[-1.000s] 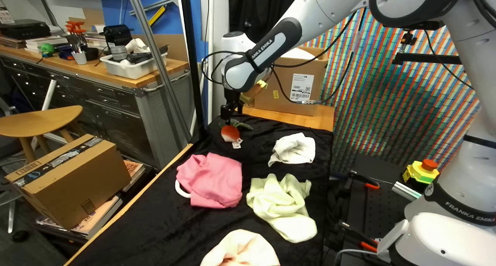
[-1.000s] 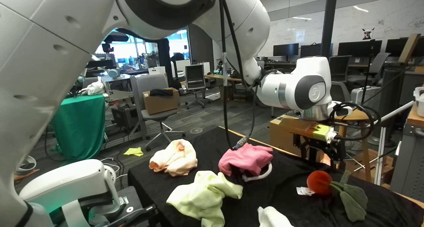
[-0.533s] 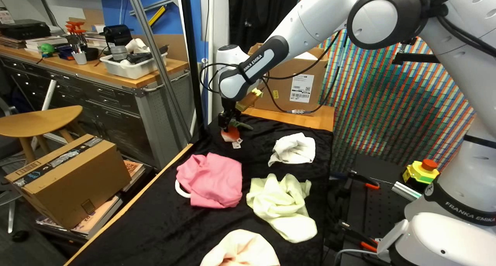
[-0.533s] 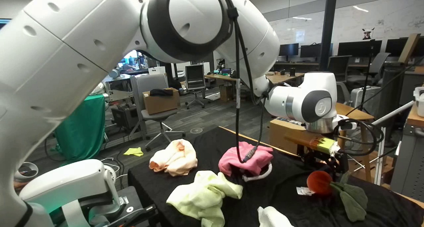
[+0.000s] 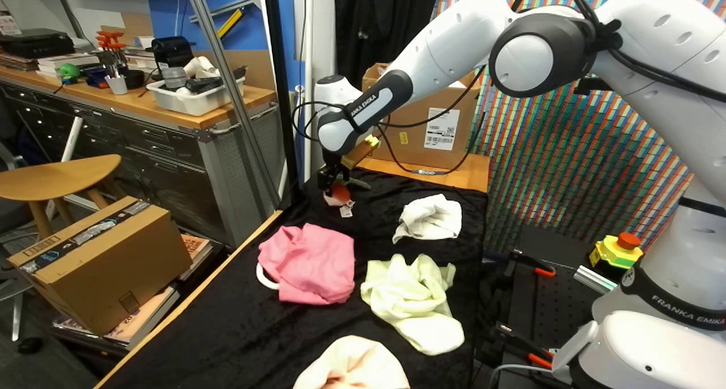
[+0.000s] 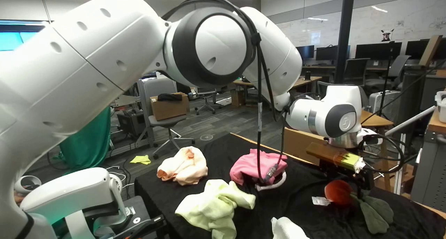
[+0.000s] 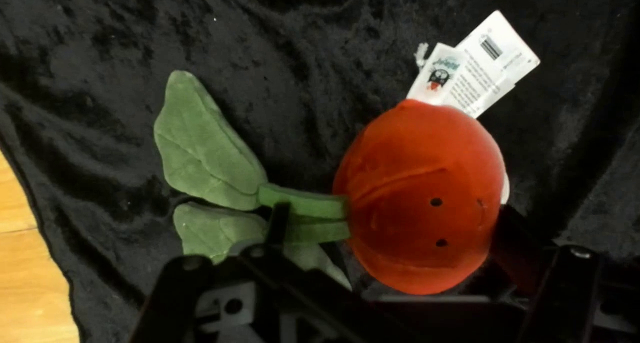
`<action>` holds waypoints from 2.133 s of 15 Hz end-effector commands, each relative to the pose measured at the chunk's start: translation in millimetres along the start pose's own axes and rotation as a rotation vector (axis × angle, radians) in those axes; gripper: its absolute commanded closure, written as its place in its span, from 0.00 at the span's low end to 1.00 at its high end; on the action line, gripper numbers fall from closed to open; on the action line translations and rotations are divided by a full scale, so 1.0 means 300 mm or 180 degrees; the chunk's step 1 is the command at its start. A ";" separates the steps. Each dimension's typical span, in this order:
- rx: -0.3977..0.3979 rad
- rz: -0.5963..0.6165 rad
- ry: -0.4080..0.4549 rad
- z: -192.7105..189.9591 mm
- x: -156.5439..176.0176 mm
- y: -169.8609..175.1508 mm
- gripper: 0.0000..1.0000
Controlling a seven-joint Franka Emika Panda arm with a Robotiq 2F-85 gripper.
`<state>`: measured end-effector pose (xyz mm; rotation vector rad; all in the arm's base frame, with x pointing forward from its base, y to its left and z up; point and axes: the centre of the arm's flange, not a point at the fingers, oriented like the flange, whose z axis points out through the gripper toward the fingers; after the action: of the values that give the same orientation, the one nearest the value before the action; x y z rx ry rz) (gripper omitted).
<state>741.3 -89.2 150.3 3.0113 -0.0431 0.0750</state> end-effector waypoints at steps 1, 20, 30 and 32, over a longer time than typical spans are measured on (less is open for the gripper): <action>-0.0054 0.0083 0.0040 0.030 0.088 0.019 0.00; -0.0049 -0.0007 -0.0083 -0.180 -0.076 -0.012 0.90; -0.0066 -0.0575 -0.0102 -0.464 -0.340 -0.270 0.90; -0.0081 -0.0741 -0.0054 -0.508 -0.389 -0.355 0.90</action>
<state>665.6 7.0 256.9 2.9906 0.1908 -0.0245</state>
